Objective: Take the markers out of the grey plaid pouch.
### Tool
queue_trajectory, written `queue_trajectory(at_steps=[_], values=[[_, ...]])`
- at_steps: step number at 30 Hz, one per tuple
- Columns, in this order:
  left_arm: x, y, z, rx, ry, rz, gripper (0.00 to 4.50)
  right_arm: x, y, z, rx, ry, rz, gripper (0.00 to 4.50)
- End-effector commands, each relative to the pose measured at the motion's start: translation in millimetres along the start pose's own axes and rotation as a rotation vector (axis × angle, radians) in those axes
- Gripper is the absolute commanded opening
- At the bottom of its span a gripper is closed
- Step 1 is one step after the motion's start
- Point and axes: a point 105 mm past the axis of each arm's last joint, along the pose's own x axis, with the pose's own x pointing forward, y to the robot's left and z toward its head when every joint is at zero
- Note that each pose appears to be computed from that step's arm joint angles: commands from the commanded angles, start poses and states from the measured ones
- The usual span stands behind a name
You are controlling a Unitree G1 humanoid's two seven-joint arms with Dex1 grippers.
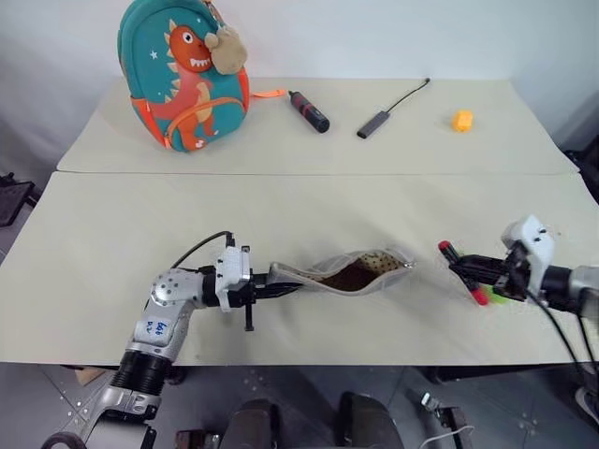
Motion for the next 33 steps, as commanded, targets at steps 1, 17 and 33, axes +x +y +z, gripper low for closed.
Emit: queue_trajectory(at_steps=[1,17,33], values=[[-6,5,16,-0.018,-0.043,0.042,0.00,1,-8,-2,-0.031,-0.022,-0.060,0.54],[-162,15,42,-0.678,-0.344,0.770,0.00,-1,60,58,-0.094,-0.548,0.266,4.45],[-252,-17,-6,-1.040,-0.577,1.344,0.54,17,133,68,-0.319,-0.694,0.543,4.50]])
